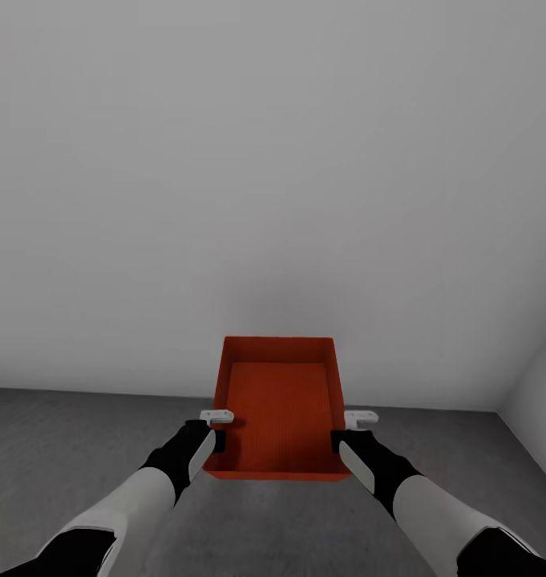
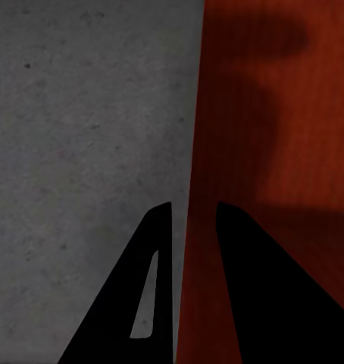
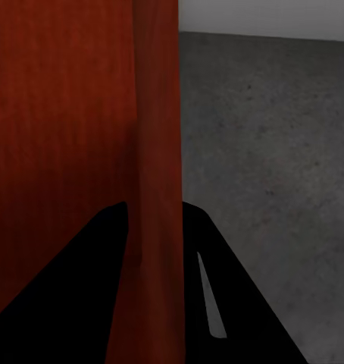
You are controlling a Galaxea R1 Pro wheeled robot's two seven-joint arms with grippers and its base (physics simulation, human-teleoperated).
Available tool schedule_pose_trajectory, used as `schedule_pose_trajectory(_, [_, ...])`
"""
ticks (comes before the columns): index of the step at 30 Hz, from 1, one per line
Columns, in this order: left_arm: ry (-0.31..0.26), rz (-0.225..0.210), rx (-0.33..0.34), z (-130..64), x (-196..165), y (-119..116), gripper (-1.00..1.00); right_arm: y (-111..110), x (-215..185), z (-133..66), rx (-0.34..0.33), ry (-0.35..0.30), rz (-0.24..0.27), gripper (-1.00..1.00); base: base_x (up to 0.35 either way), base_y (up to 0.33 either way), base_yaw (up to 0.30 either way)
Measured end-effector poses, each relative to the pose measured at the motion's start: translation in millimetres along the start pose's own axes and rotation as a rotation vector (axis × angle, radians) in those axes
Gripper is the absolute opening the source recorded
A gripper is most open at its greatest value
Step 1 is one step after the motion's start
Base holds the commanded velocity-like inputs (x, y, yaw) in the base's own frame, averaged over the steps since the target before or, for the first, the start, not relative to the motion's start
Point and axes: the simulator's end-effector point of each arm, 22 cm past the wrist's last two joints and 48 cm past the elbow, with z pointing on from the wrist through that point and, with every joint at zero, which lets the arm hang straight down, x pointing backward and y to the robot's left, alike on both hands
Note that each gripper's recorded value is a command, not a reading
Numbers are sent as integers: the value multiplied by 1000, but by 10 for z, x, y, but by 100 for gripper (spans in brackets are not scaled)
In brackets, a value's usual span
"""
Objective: Move the two storage containers from the living room to the garage. In the garage, place one container on the floor and stack the other container on top of it (either order is fine).
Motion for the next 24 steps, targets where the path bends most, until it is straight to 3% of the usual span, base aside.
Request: schedule_pose_trajectory(24, [38,3,-1,518,413,-30,-100,77,474,462,0,38,-6,-100,0,0,0])
